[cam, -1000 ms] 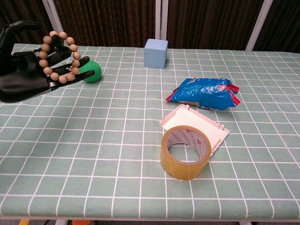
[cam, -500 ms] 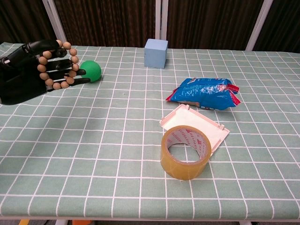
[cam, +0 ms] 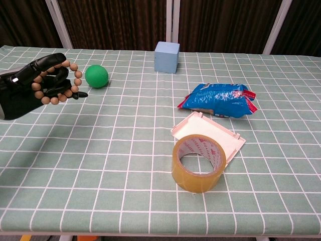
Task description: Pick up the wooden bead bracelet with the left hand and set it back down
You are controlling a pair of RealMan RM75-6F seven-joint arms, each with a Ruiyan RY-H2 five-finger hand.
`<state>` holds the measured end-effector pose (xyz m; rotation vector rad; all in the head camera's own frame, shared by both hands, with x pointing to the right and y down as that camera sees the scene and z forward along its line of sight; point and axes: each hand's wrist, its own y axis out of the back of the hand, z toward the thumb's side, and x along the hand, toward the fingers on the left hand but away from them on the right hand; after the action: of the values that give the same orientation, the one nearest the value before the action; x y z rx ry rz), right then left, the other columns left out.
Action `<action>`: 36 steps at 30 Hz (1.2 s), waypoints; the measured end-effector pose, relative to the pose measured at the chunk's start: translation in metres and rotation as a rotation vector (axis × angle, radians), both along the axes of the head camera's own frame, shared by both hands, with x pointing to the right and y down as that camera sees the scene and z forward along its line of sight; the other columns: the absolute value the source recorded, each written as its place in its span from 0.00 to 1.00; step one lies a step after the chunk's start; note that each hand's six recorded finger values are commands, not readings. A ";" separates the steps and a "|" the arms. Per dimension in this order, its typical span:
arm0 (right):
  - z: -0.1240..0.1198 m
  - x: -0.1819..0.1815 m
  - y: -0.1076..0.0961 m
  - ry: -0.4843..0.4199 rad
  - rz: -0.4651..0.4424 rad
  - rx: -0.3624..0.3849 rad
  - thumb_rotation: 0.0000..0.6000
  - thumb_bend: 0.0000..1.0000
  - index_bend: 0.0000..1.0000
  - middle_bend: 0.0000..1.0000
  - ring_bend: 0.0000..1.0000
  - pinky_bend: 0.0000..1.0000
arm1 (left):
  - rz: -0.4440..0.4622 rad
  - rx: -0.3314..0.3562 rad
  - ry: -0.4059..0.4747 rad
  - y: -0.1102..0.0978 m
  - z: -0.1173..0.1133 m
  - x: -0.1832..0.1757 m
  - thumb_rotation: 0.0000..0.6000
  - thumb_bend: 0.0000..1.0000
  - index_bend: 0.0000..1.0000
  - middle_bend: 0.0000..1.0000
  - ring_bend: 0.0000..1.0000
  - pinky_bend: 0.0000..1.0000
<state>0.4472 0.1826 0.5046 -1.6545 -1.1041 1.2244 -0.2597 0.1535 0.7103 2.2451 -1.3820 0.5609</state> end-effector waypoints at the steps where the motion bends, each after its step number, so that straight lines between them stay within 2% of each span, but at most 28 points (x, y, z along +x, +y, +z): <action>1: 0.000 0.000 0.000 0.000 0.000 0.000 1.00 0.08 0.00 0.00 0.00 0.00 | -0.003 0.002 0.000 0.000 0.000 0.000 0.14 0.26 0.73 0.78 0.52 0.21; 3: 0.000 0.000 0.000 0.000 0.001 0.001 1.00 0.08 0.00 0.00 0.00 0.00 | -0.005 0.003 0.001 0.000 0.001 -0.001 0.02 0.24 0.72 0.77 0.51 0.21; 4: 0.000 0.000 0.000 0.000 0.001 0.002 1.00 0.07 0.00 0.00 0.00 0.00 | -0.005 0.003 0.001 0.001 0.001 -0.001 0.00 0.24 0.71 0.76 0.50 0.21; 9: 0.000 0.000 -0.001 -0.001 0.001 0.002 1.00 0.07 0.00 0.01 0.00 0.00 | 0.004 -0.005 -0.003 0.002 0.002 -0.001 0.00 0.32 0.64 0.69 0.40 0.19; 13: 0.000 0.000 -0.001 -0.002 -0.003 0.002 1.00 0.07 0.00 0.01 0.00 0.00 | -0.002 -0.018 0.019 0.002 0.000 -0.001 0.11 0.35 0.59 0.55 0.24 0.10; 19: 0.000 -0.001 -0.001 -0.008 -0.002 0.001 1.00 0.07 0.00 0.01 0.00 0.00 | -0.022 -0.027 0.044 0.000 -0.001 -0.004 0.21 0.37 0.59 0.58 0.23 0.09; 29: -0.001 -0.002 -0.001 -0.010 -0.006 0.005 1.00 0.07 0.00 0.01 0.00 0.00 | -0.037 0.011 -0.016 -0.002 0.001 -0.007 0.22 0.44 0.64 0.65 0.23 0.08; 36: -0.002 -0.002 -0.001 -0.011 -0.006 0.009 1.00 0.07 0.00 0.01 0.00 0.00 | -0.051 0.021 -0.024 -0.002 0.000 -0.008 0.31 0.50 0.64 0.68 0.25 0.08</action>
<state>0.4451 0.1819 0.5025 -1.6581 -1.1091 1.2061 -0.2673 0.1516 0.7098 2.2189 -1.4592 0.5600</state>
